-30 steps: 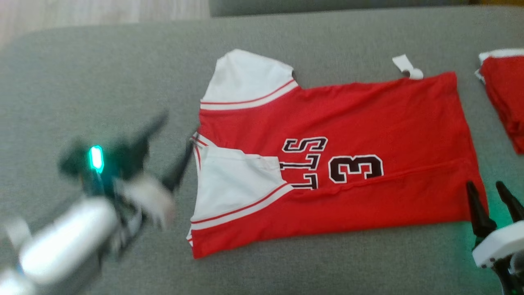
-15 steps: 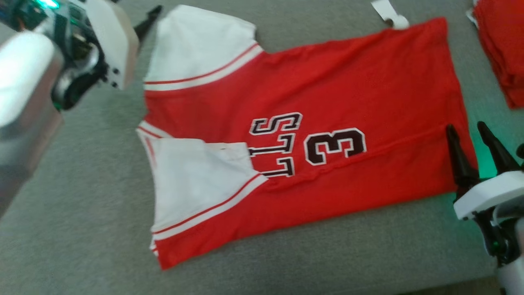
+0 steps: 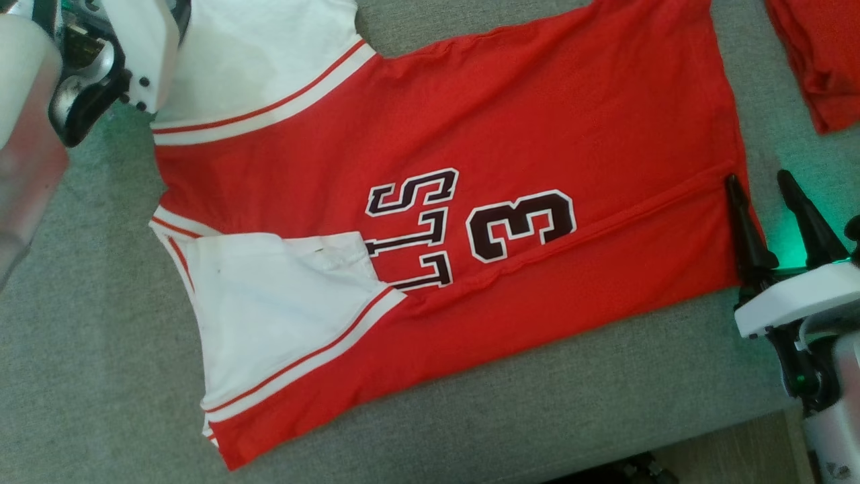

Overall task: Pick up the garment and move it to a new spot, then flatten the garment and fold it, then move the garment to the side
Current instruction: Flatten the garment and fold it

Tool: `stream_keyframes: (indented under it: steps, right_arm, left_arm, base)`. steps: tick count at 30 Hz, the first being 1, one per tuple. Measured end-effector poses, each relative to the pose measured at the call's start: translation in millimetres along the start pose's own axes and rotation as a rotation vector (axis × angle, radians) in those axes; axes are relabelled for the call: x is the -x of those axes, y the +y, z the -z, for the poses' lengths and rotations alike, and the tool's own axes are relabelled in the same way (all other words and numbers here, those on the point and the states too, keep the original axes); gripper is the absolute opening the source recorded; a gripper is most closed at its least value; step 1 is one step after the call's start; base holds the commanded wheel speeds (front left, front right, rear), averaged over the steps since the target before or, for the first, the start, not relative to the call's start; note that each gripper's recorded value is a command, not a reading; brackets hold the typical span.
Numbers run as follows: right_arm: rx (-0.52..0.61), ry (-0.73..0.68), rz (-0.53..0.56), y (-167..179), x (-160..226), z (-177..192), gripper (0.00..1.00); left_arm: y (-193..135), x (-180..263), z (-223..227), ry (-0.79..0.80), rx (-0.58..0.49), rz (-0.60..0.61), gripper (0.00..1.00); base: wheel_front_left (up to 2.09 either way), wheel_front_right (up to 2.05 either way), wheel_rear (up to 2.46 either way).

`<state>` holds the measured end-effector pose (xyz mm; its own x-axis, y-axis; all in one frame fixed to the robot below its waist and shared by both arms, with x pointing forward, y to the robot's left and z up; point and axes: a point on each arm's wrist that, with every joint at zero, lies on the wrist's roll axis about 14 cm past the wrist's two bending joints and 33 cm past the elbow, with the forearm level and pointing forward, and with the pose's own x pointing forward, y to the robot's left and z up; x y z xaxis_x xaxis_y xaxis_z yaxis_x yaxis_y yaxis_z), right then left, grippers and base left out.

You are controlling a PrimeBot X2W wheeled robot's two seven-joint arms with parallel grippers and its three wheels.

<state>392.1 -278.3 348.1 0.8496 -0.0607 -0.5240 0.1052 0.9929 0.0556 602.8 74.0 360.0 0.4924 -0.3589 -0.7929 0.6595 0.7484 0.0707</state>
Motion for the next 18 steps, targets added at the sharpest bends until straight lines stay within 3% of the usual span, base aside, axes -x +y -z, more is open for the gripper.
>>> stream_keyframes:
  steps: [8,18]
  right_arm:
    - [-0.002,-0.015,0.002,-1,-6,-2,1.00]
    - [-0.003,-0.026,-0.006,3,-7,-6,1.00]
  left_arm:
    - [-15,2,-6,-0.021,-0.007,0.055,1.00]
    - [-82,30,0,-0.012,-0.150,0.246,1.00]
  base:
    - [0.00,0.00,0.00]
    - [0.00,0.00,0.00]
